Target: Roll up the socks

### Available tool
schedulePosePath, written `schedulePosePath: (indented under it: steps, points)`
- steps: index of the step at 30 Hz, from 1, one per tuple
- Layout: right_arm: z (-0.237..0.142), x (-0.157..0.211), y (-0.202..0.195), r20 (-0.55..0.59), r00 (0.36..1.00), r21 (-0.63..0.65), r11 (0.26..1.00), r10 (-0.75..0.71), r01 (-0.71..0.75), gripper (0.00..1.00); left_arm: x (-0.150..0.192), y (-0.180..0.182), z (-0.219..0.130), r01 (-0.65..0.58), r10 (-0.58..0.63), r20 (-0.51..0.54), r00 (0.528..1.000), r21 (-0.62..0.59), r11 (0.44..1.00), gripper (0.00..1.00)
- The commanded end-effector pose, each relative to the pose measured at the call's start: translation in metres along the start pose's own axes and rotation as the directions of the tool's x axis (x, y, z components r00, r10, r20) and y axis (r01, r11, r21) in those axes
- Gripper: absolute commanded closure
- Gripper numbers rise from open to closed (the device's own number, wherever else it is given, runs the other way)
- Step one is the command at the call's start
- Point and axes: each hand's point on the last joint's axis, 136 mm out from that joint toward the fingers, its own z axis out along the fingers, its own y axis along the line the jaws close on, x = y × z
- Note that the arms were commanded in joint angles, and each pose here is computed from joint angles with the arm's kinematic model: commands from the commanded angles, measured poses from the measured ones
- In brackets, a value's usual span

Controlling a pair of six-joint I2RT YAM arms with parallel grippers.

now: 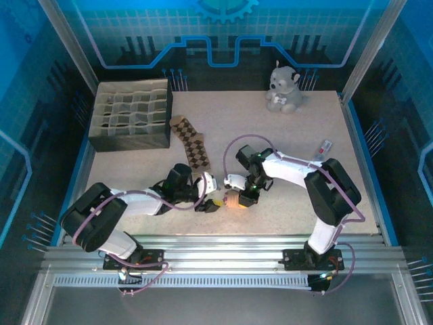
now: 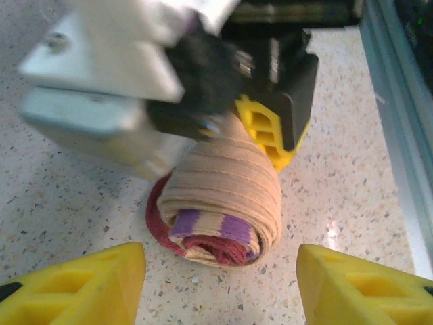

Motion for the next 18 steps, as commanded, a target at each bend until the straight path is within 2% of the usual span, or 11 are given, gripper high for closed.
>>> schedulePosePath:
  steps: [1,9,18]
  points:
    - [0.012,0.027,0.014,-0.108,0.992,-0.096,0.992,0.073,-0.084,1.00,-0.011,0.001,0.002,-0.177,0.179,0.009,0.984,-0.080,0.981,0.39]
    - [0.012,0.027,0.013,-0.115,0.989,-0.108,0.989,0.090,-0.103,1.00,-0.004,-0.024,0.015,-0.338,0.333,-0.087,0.939,-0.056,0.939,0.37]
    - [0.011,0.027,0.015,-0.131,0.986,-0.130,0.984,0.107,-0.124,1.00,-0.002,-0.015,0.035,-0.435,0.422,-0.162,0.892,-0.059,0.898,0.35]
